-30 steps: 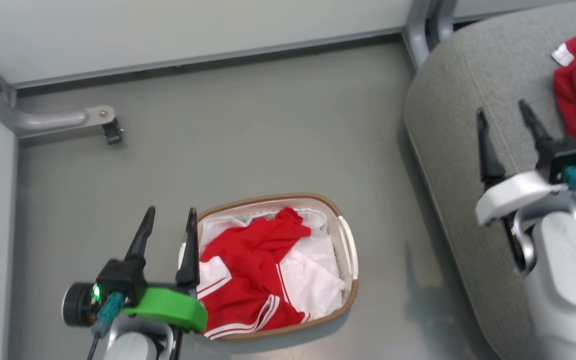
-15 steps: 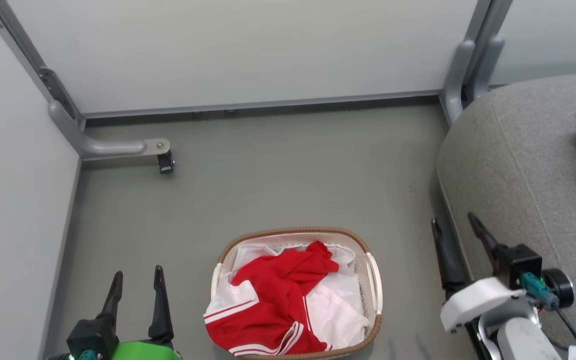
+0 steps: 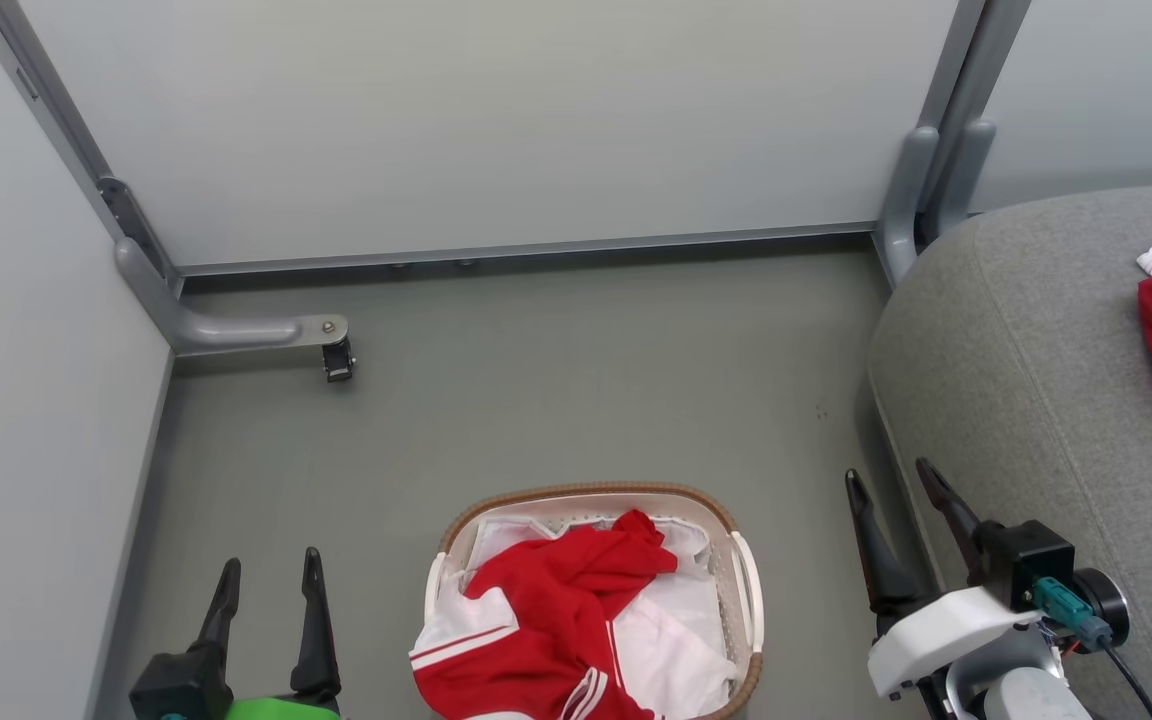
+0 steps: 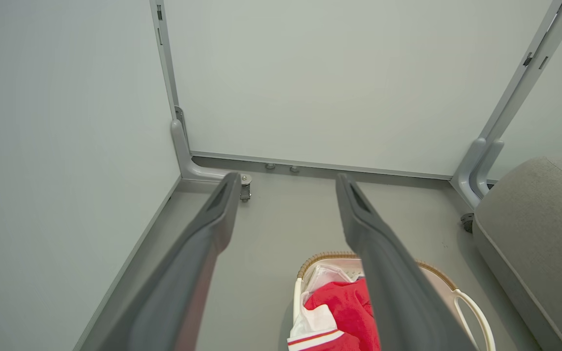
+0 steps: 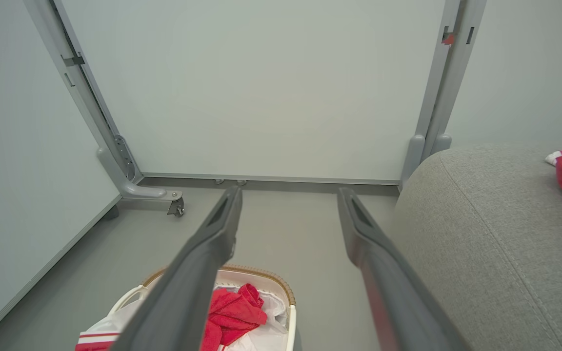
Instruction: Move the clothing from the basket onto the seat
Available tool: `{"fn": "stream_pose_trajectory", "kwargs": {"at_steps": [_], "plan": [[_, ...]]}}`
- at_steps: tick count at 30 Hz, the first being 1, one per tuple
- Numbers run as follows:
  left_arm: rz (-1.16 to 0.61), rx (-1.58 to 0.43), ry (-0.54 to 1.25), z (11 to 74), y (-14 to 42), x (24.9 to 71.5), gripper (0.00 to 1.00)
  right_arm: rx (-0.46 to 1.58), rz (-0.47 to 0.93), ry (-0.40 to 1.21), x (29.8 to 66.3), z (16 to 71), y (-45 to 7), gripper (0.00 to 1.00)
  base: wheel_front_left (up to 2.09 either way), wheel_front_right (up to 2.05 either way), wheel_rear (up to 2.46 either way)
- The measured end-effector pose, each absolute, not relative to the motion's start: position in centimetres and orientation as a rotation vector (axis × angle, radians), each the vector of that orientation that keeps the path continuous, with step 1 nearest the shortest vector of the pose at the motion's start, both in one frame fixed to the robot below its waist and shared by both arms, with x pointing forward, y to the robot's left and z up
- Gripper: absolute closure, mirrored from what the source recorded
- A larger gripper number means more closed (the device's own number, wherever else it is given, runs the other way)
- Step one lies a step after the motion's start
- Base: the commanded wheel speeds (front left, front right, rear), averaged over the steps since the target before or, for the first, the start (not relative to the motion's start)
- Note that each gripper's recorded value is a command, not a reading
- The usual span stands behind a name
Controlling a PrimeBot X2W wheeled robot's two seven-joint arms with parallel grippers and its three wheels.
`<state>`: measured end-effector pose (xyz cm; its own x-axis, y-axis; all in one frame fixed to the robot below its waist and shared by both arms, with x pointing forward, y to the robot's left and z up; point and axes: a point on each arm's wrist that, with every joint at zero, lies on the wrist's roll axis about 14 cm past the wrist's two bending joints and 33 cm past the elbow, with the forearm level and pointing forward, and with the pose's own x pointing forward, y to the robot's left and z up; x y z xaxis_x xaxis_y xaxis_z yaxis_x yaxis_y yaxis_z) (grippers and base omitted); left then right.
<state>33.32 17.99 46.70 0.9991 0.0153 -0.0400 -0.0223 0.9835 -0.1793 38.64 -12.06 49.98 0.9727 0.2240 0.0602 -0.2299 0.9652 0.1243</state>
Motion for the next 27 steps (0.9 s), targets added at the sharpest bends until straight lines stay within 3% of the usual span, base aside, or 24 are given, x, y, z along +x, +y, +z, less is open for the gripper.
{"fn": "stream_pose_trajectory", "kwargs": {"at_steps": [27], "plan": [[0.004, -0.173, 0.053, 46.21, 17.72, 32.97, 0.00, 0.138, 0.236, -0.035, 38.14, 49.64, -11.83, 0.00, 0.00, 0.00, 0.00]]}}
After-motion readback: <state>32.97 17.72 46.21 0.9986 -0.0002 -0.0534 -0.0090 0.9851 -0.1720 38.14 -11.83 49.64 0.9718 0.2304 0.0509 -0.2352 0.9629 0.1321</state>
